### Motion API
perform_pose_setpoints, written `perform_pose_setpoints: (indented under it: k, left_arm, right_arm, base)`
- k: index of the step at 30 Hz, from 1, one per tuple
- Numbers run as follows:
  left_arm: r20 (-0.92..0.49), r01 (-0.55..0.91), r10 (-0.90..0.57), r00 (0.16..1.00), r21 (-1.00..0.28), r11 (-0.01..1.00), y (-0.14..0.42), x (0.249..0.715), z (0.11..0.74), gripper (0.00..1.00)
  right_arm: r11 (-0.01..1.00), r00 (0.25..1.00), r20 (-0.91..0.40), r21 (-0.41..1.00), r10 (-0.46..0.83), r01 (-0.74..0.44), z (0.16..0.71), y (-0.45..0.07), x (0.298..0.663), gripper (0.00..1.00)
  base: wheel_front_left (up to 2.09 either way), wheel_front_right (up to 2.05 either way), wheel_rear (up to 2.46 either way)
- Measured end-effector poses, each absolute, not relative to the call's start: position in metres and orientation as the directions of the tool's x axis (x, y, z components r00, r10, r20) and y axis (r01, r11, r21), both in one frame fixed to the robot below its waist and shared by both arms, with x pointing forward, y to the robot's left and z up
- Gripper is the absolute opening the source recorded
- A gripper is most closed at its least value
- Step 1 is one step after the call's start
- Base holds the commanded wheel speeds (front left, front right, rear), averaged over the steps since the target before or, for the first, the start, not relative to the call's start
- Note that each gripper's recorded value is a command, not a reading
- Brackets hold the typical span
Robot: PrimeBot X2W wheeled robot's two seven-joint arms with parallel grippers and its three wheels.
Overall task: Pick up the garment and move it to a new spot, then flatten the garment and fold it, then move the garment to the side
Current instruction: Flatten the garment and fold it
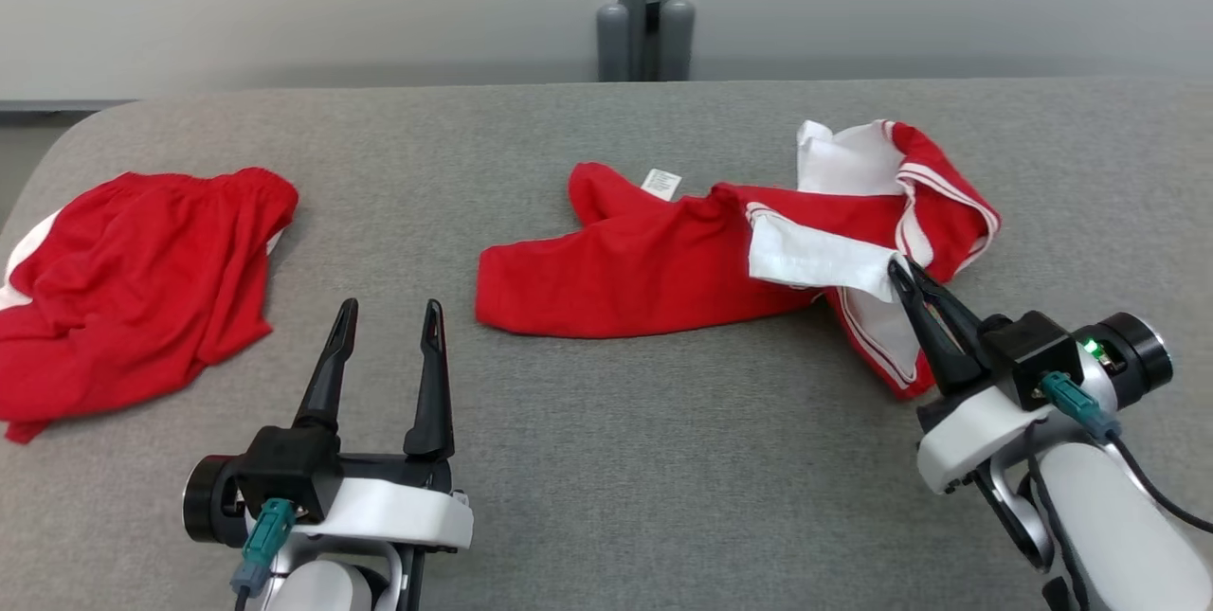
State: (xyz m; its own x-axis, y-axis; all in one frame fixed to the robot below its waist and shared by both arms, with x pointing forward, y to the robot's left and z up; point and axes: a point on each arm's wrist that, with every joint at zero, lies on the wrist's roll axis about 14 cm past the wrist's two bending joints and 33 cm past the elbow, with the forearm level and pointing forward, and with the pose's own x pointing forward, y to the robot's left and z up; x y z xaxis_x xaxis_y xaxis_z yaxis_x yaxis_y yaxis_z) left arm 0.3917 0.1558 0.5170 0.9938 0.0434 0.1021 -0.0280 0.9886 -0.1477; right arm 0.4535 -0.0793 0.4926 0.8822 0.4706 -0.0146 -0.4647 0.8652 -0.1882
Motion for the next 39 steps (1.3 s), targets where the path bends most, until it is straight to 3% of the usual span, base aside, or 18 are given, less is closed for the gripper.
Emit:
perform_pose_setpoints:
  k: [15,23,24,25,26,33,39]
  left_arm:
    - [0.134,0.105,-0.084,0.987,-0.153,0.983,0.112,0.408,0.526,1.00]
    - [0.145,0.119,-0.097,0.985,-0.152,0.981,0.109,0.406,0.530,1.00]
    - [0.146,0.120,-0.098,0.984,-0.152,0.981,0.108,0.406,0.530,1.00]
    - [0.146,0.120,-0.098,0.984,-0.152,0.981,0.109,0.405,0.530,1.00]
    - [0.145,0.121,-0.098,0.984,-0.151,0.981,0.109,0.405,0.530,1.00]
    - [0.137,0.117,-0.097,0.986,-0.147,0.982,0.111,0.400,0.527,1.00]
    - [0.137,0.117,-0.097,0.986,-0.145,0.982,0.111,0.397,0.528,1.00]
  right_arm:
    - [0.916,0.955,-0.107,-0.271,0.275,-0.294,0.487,-0.191,0.409,0.00]
    - [0.933,0.953,-0.202,-0.235,0.227,-0.272,0.462,-0.210,0.385,0.00]
    - [0.940,0.951,-0.218,-0.215,0.219,-0.266,0.458,-0.212,0.382,0.07]
    - [0.944,0.949,-0.232,-0.200,0.214,-0.262,0.454,-0.212,0.379,0.67]
    - [0.946,0.948,-0.239,-0.193,0.212,-0.260,0.452,-0.213,0.376,1.00]
    - [0.955,0.931,-0.306,-0.152,0.198,-0.253,0.440,-0.214,0.365,1.00]
    - [0.971,0.976,-0.153,-0.157,0.157,-0.181,0.480,-0.224,0.383,1.00]
  base:
    - [0.00,0.00,0.00]
    - [0.00,0.00,0.00]
    - [0.00,0.00,0.00]
    - [0.00,0.00,0.00]
    - [0.00,0.00,0.00]
    - [0.00,0.00,0.00]
    - [0.00,0.00,0.00]
